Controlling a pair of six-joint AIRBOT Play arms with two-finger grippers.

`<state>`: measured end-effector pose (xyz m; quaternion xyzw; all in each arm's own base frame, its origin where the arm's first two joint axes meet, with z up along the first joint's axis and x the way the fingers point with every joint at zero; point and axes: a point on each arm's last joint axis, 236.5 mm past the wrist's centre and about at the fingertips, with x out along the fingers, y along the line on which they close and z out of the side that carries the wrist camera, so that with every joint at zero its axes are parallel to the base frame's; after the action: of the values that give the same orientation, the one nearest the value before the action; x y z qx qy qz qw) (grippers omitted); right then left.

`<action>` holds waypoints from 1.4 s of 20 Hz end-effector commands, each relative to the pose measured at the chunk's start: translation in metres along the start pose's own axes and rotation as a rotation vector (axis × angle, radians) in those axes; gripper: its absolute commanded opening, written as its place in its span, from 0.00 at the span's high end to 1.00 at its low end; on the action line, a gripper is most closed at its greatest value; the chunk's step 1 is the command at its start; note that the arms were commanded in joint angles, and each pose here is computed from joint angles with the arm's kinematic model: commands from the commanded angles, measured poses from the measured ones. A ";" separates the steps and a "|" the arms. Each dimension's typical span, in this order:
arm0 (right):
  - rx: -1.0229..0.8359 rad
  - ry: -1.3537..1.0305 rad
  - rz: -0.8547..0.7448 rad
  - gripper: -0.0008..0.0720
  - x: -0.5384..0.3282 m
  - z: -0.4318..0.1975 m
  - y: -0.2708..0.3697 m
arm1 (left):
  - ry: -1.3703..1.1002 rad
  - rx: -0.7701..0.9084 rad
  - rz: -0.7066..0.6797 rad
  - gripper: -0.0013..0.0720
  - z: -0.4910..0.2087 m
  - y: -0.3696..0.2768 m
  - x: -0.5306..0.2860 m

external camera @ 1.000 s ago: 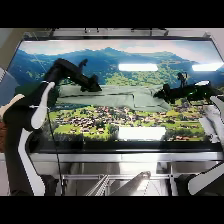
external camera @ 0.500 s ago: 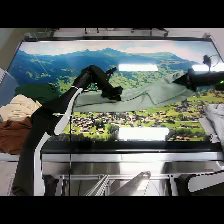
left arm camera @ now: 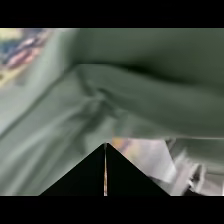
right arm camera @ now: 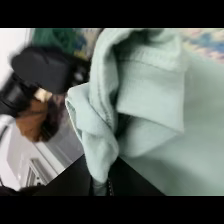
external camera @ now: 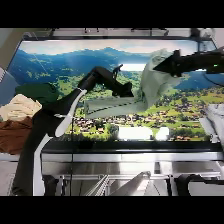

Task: Fold the shirts.

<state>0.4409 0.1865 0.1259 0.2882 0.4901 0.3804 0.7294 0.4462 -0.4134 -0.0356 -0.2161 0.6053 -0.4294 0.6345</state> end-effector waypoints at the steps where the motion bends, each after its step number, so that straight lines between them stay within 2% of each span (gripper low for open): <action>1: -0.032 0.124 -0.051 0.97 0.087 -0.039 0.028 | -0.009 0.119 -0.043 0.96 -0.001 -0.048 -0.119; 4: 0.004 0.182 -0.060 0.97 0.163 -0.070 0.031 | -0.127 0.143 0.147 0.96 -0.013 -0.037 -0.268; 8: -0.002 0.260 -0.075 0.96 0.272 -0.119 0.022 | -0.338 0.025 0.232 0.96 -0.042 -0.012 -0.377; 9: -0.007 0.285 -0.049 0.62 0.290 -0.127 0.029 | -0.359 0.016 0.243 0.96 -0.049 -0.007 -0.387; 10: -0.007 0.305 0.005 0.36 0.301 -0.131 0.045 | -0.379 0.001 0.249 0.96 -0.055 -0.002 -0.394; 13: -0.090 0.328 0.187 0.37 0.276 -0.115 0.104 | -0.408 -0.005 0.258 0.96 -0.069 0.006 -0.399; 15: -0.145 0.348 0.241 0.50 0.224 -0.093 0.124 | -0.413 -0.005 0.261 0.96 -0.072 0.011 -0.395; 16: -0.165 0.344 0.229 0.49 0.196 -0.081 0.121 | -0.404 -0.009 0.258 0.96 -0.075 0.014 -0.392; 19: -0.139 0.310 0.062 0.49 0.114 -0.040 0.066 | -0.376 -0.039 0.242 0.96 -0.081 0.023 -0.381; 23: 0.018 0.204 -0.162 0.48 0.027 -0.004 -0.034 | -0.335 -0.053 0.226 0.96 -0.091 0.030 -0.370; 24: 0.071 0.188 -0.183 0.31 0.017 -0.004 -0.057 | -0.334 -0.053 0.226 0.96 -0.091 0.030 -0.370; 25: 0.125 0.172 -0.197 0.06 0.013 -0.006 -0.081 | -0.335 -0.052 0.225 0.96 -0.091 0.030 -0.370; 28: 0.218 0.194 -0.217 0.06 0.033 -0.035 -0.139 | -0.319 -0.044 0.219 0.96 -0.092 0.026 -0.364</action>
<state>0.4581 0.1725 0.0376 0.2558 0.6034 0.3118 0.6879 0.4062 -0.0788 0.1414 -0.2306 0.5216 -0.2988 0.7652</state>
